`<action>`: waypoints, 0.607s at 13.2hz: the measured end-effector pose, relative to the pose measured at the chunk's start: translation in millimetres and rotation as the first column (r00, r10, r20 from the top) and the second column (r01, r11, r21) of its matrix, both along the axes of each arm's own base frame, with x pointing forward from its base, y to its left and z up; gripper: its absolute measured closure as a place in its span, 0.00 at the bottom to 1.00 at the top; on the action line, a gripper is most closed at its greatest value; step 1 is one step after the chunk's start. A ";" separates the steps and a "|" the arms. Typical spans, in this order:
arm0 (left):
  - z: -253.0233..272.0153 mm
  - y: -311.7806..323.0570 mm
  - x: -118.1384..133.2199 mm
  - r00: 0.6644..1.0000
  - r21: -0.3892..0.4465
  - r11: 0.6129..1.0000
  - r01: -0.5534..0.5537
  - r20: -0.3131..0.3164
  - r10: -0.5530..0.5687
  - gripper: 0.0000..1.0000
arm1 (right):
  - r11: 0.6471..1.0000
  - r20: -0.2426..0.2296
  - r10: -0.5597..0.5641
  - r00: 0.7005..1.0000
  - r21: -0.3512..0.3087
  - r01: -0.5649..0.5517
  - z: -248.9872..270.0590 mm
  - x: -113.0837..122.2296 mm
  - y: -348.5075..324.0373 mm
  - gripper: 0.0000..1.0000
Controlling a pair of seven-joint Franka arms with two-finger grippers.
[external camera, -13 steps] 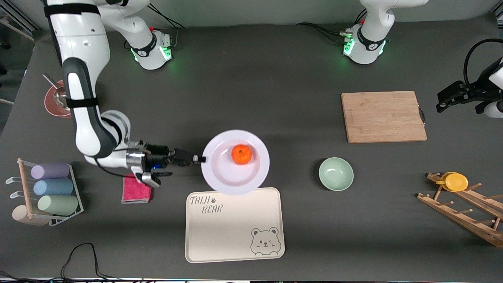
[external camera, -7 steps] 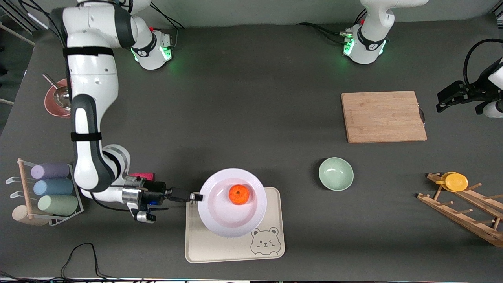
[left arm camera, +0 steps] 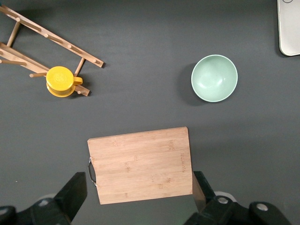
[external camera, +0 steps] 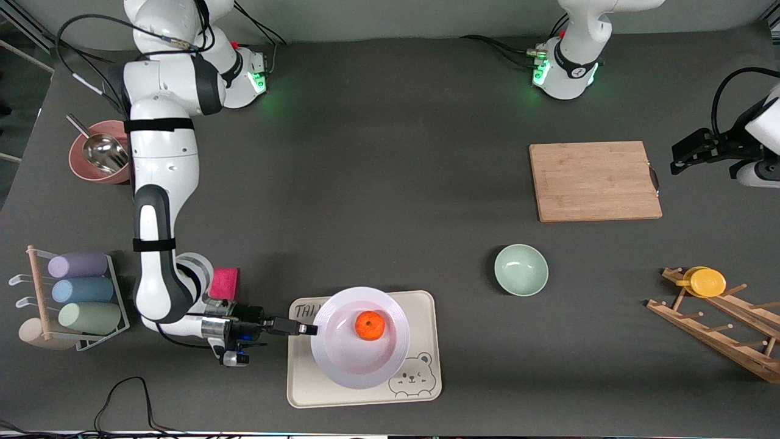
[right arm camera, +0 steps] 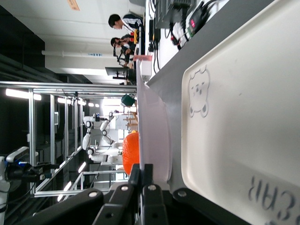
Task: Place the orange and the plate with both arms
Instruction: 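Slide the plate with the right gripper onto the bear tray, then open the right gripper to release the plate rim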
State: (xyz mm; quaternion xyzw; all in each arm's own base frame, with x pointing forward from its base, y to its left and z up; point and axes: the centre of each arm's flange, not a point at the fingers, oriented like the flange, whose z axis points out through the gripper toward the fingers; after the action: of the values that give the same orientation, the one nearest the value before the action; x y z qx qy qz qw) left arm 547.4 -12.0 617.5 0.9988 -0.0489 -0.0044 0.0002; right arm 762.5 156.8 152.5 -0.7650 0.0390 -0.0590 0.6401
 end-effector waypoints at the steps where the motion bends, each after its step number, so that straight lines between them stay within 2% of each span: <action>1: -0.1 0.0 0.0 1.000 0.000 1.000 0.000 0.000 0.000 0.00 | 1.000 -0.002 -0.011 1.000 0.010 0.011 -9.4 2.1 0.6 0.96; 5: -0.2 0.0 0.0 1.000 0.000 1.000 0.001 -0.001 -0.001 0.00 | 0.999 0.009 -0.047 0.999 0.004 0.047 -31.2 7.3 0.7 0.96; 8: -0.3 0.0 0.0 1.000 0.000 1.000 0.001 -0.001 -0.001 0.00 | 0.998 0.082 -0.049 0.995 -0.024 0.051 -41.8 7.3 -1.5 0.96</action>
State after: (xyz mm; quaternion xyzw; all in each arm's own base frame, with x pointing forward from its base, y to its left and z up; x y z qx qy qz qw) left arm 547.4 -12.0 617.3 0.9988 -0.0494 -0.0046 0.0002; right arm 769.8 155.3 110.7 -0.7691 0.0310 -0.1067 0.6293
